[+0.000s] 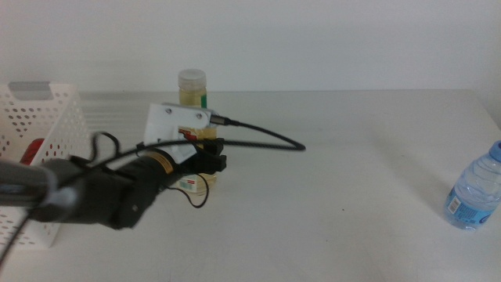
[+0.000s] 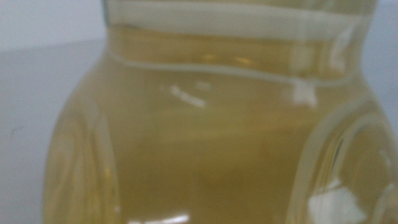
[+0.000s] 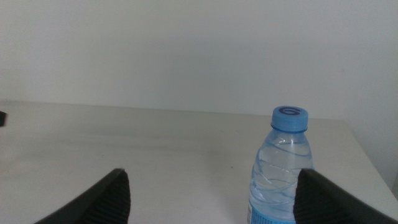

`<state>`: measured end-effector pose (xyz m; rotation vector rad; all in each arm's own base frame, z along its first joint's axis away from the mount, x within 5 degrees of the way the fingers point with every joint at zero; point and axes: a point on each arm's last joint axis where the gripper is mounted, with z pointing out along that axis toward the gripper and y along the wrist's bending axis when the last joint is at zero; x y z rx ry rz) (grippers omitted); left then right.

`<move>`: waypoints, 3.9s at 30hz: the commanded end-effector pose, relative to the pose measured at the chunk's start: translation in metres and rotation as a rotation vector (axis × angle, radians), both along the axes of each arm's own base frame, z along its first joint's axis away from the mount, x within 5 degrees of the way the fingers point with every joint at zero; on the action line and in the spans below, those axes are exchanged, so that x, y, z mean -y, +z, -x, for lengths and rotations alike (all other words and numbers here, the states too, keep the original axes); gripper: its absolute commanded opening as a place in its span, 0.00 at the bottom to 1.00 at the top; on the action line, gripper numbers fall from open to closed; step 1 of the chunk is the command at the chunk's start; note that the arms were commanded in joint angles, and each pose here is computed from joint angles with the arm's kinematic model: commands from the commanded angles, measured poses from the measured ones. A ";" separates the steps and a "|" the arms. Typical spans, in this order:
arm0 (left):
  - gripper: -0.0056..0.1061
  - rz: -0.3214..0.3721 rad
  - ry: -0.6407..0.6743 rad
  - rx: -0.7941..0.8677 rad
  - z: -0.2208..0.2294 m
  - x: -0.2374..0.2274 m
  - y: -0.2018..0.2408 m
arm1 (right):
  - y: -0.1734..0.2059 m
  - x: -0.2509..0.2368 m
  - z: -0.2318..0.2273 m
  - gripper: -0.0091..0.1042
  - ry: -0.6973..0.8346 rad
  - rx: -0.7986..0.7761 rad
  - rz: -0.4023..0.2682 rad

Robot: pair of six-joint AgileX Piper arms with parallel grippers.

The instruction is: Use arms to grab the bottles and put them into the dustbin to the left of the table.

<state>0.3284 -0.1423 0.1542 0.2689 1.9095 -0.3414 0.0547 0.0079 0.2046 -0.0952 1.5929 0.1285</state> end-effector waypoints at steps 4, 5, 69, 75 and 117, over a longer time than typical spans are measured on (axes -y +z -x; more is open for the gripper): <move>0.14 0.044 0.015 0.060 0.019 -0.013 0.091 | 0.018 0.001 0.004 0.69 -0.006 0.132 -0.007; 0.14 0.036 0.020 0.038 0.023 -0.017 0.099 | 0.018 0.001 0.004 0.69 -0.006 0.132 -0.007; 0.20 -0.288 0.366 -0.879 -0.043 -0.275 0.098 | 0.018 0.001 0.004 0.69 -0.006 0.132 -0.007; 0.78 -0.279 0.362 -0.869 -0.044 -0.274 0.099 | 0.018 0.001 0.004 0.69 -0.006 0.132 -0.007; 0.86 -0.196 -0.049 -0.123 0.100 -0.073 0.240 | 0.018 0.001 0.004 0.69 -0.006 0.132 -0.007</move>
